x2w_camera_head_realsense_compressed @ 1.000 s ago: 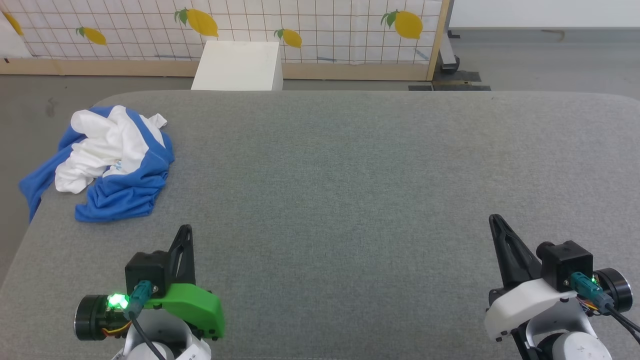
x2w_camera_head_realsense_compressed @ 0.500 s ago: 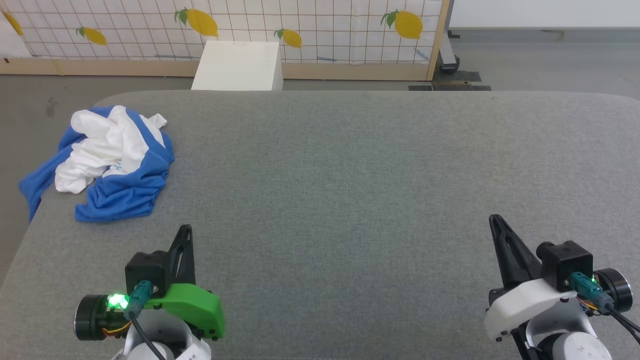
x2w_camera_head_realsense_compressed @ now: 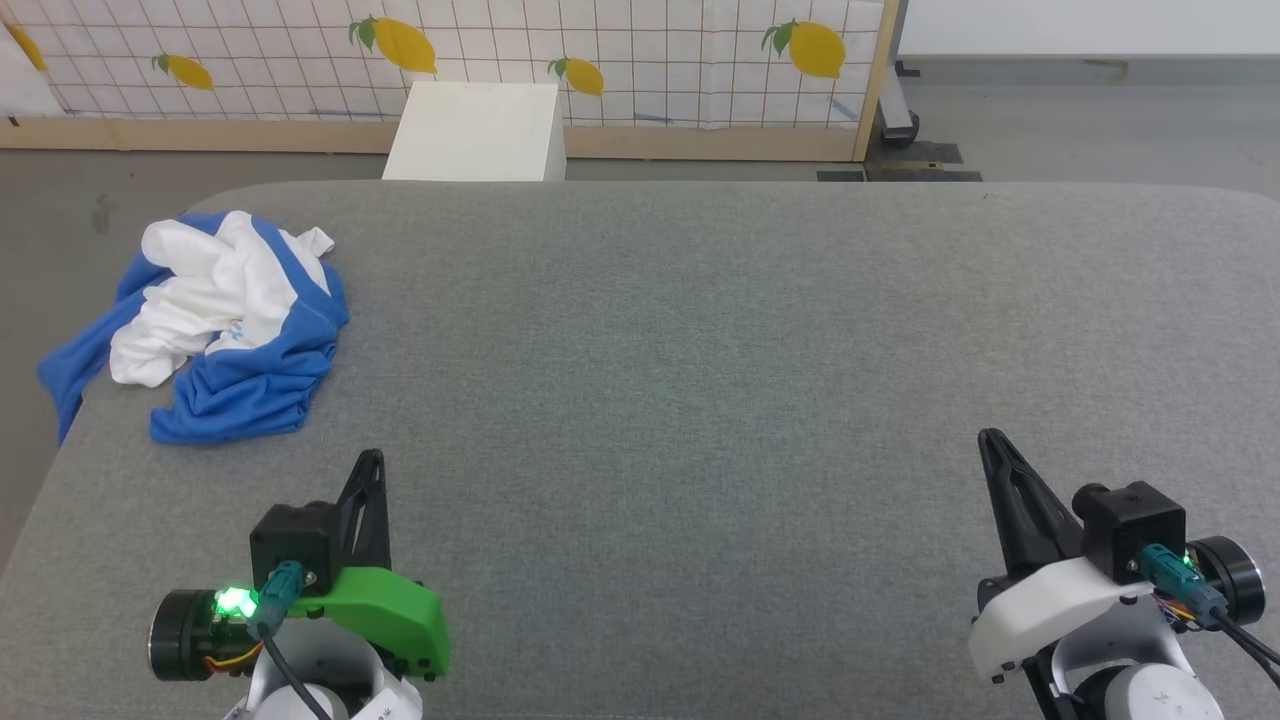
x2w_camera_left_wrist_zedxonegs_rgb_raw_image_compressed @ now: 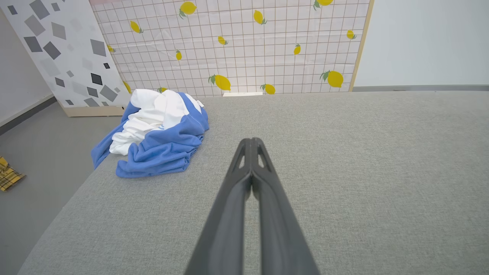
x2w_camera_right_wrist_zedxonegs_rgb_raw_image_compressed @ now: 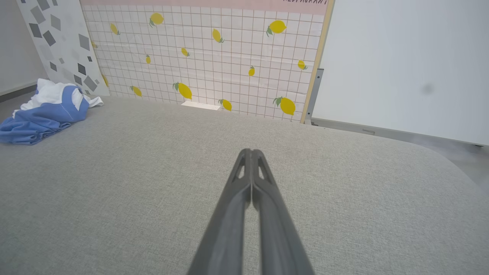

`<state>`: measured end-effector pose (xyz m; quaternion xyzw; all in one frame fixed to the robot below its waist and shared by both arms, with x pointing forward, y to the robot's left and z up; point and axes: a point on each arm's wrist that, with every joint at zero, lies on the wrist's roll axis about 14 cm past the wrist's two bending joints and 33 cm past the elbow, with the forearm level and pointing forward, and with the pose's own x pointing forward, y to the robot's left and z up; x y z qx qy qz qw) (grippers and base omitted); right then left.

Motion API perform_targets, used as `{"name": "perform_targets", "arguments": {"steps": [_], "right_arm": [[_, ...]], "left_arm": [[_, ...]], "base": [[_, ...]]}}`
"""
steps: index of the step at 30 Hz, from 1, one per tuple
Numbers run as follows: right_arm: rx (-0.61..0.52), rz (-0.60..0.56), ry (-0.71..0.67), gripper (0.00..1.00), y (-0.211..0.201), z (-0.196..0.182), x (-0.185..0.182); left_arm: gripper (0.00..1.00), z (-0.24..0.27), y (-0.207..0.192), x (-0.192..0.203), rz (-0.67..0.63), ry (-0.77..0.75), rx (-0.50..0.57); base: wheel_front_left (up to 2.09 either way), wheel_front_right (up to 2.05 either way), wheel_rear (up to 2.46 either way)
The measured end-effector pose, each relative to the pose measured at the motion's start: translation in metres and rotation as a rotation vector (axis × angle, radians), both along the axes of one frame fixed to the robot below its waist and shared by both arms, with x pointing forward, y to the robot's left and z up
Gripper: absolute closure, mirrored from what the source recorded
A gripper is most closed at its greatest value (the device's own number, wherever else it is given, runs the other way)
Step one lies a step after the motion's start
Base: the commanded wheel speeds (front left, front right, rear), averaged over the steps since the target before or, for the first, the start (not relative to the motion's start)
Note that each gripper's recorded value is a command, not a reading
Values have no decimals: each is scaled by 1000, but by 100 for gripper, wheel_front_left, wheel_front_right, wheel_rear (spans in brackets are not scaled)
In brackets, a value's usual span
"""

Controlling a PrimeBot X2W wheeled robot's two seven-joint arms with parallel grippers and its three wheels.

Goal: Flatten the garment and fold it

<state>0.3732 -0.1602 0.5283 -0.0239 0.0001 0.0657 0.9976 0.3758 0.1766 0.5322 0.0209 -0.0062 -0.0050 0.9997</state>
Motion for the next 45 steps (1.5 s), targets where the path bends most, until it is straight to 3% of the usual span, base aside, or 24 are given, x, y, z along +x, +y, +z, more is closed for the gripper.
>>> {"name": "perform_targets", "arguments": {"steps": [45], "right_arm": [[0, 0, 0, 100, 0, 0, 0]], "left_arm": [[100, 0, 0, 0, 0, 0, 0]], "base": [[0, 0, 0]]}}
